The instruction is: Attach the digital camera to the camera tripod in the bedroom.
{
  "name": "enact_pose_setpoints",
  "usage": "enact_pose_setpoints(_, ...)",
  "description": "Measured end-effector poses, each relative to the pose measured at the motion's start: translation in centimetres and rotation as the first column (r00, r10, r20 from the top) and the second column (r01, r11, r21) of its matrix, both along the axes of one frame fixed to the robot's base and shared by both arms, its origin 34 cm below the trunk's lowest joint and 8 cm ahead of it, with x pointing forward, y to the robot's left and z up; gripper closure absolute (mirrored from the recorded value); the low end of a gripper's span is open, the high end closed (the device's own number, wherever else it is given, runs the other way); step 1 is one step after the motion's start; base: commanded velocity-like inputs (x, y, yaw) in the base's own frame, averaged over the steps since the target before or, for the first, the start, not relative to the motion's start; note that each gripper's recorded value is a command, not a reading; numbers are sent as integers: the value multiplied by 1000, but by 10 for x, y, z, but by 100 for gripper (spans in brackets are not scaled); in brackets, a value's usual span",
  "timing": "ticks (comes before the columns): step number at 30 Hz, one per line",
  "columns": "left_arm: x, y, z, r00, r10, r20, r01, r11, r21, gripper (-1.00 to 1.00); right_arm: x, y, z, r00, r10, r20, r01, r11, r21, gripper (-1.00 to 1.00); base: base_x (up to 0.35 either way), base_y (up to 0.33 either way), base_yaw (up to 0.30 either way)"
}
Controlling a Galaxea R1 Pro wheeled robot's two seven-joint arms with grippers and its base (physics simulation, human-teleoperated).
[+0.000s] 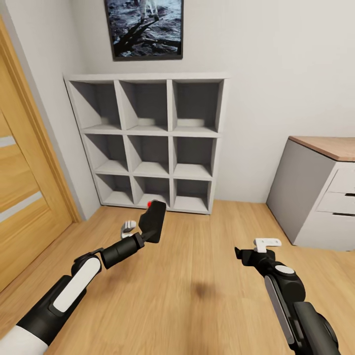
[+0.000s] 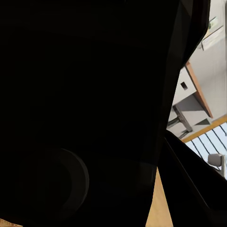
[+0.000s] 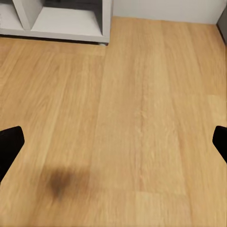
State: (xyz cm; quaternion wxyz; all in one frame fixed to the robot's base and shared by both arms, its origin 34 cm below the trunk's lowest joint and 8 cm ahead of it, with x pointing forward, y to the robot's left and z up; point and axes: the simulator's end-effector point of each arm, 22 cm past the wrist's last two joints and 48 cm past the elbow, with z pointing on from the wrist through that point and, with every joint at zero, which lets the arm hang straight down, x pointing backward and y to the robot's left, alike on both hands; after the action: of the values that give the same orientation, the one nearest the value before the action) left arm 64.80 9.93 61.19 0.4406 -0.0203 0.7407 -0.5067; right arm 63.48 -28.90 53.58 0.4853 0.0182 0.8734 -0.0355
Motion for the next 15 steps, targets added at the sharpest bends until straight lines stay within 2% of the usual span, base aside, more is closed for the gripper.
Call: enact_pose_setpoints(15, -6, 1, 36, 998, 9, 64, -10, 1000, 7, 100, -3, -1, 36, 998, -1, 62, 1, 1000, -2, -100, 0, 0, 0)
